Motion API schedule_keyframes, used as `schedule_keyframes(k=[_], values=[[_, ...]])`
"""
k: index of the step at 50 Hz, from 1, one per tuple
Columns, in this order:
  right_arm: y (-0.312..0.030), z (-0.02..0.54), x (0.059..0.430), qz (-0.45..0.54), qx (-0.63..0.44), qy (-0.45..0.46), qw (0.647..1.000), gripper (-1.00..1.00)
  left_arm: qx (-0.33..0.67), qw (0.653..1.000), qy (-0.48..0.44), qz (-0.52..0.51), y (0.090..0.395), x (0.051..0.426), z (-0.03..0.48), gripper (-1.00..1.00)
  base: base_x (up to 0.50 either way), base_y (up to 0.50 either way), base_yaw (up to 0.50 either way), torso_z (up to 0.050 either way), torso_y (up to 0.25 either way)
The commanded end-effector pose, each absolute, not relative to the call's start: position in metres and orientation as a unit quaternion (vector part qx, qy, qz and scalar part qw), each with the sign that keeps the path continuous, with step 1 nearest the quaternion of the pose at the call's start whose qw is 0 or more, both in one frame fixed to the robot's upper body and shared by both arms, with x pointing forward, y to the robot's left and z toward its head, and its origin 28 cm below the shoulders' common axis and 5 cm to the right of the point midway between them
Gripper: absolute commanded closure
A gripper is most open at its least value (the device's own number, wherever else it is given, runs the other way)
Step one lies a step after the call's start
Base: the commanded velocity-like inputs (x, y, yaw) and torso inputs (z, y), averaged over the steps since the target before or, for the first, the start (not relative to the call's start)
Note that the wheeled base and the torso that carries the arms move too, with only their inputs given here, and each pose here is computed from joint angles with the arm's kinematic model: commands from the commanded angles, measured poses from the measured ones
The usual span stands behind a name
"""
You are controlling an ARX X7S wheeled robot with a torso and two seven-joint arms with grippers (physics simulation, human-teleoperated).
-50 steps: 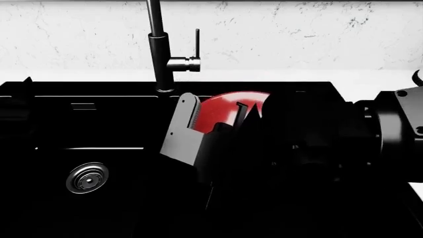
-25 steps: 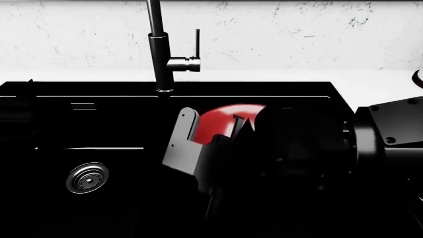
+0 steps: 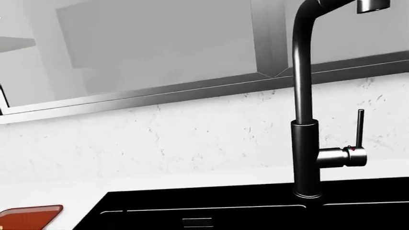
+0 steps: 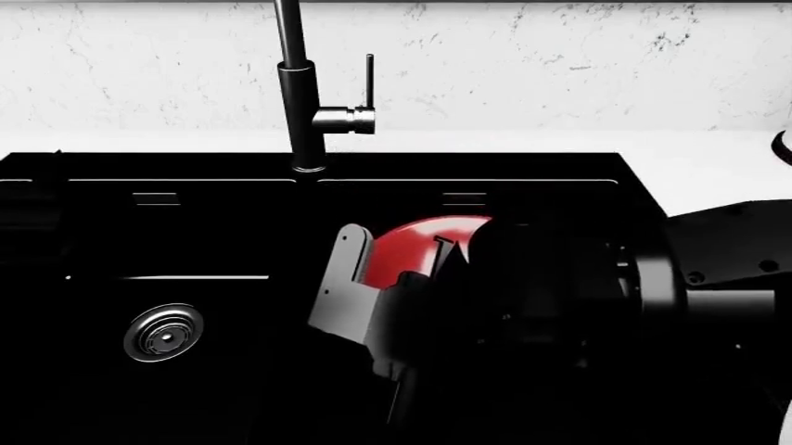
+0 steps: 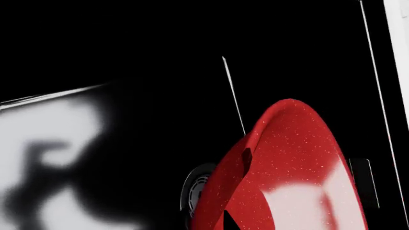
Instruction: Move the fresh-baked cupcake off the tray onto the counter, and place the bowl used for mixing into the sink.
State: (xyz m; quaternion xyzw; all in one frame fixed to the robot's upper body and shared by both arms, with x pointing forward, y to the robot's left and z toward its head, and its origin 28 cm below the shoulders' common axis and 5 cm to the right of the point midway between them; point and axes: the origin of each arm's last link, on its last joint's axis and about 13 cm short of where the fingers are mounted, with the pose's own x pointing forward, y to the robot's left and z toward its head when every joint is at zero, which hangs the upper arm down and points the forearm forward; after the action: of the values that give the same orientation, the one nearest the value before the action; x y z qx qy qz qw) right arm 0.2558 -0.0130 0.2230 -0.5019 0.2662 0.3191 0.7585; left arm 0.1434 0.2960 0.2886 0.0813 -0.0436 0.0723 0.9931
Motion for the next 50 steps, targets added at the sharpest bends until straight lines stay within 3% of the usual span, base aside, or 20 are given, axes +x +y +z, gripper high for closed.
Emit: schedule_keyframes(k=[1, 50], values=[[-0.013, 0.219, 0.258, 0.354, -0.498, 0.29, 0.737, 1.0, 0.08, 0.993, -0.043, 0.074, 0.297, 0.144, 0.286, -1.0, 0.0, 0.0, 0.0, 0.0, 0.0], [-0.013, 0.199, 0.263, 0.359, -0.499, 0.309, 0.726, 1.0, 0.08, 0.993, -0.04, 0.075, 0.296, 0.144, 0.285, -1.0, 0.0, 0.0, 0.0, 0.0, 0.0]])
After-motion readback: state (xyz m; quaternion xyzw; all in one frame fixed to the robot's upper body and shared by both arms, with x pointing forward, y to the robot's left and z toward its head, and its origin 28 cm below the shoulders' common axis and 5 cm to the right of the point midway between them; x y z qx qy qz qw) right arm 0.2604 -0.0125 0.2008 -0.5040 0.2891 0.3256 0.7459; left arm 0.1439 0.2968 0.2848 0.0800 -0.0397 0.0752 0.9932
